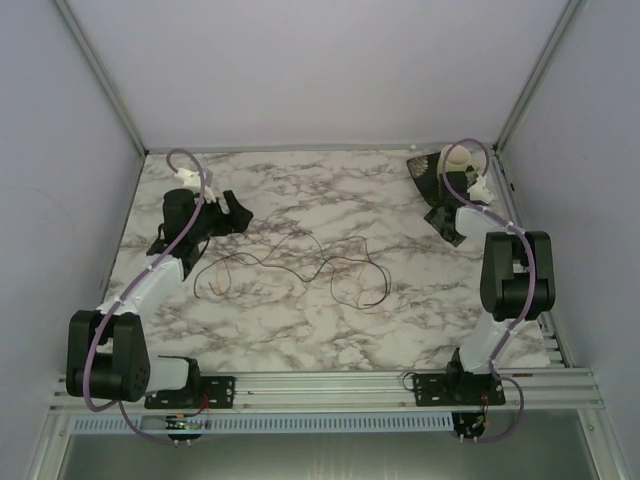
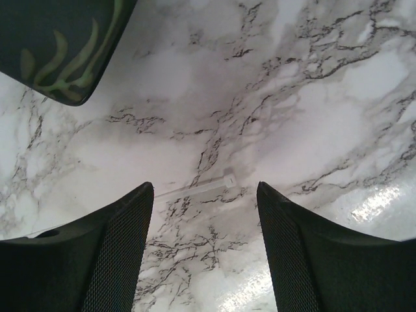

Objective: Zip-tie the wires
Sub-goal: Pick up the ribbon at the center of the board.

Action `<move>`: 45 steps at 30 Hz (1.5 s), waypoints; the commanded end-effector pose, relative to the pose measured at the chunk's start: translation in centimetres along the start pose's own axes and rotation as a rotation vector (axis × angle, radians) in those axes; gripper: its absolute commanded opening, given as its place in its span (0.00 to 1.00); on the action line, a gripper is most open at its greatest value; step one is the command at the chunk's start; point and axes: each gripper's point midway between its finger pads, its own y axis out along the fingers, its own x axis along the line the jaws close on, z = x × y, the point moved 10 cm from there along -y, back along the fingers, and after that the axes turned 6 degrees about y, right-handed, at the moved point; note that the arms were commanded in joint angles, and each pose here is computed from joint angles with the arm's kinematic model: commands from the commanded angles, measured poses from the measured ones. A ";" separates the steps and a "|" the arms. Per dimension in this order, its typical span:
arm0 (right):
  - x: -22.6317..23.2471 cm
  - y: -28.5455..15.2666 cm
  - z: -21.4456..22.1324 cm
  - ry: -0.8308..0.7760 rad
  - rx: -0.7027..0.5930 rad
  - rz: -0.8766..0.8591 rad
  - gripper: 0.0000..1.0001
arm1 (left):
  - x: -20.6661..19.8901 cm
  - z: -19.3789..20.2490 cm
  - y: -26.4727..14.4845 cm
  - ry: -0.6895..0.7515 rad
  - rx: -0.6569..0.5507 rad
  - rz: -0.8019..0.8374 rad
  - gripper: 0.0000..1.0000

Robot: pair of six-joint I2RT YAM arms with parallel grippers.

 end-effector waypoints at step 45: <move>1.4 2.0 2.0 0.065 -0.060 0.187 0.38 | 0.0 -1.1 0.8 0.044 -0.030 0.038 0.80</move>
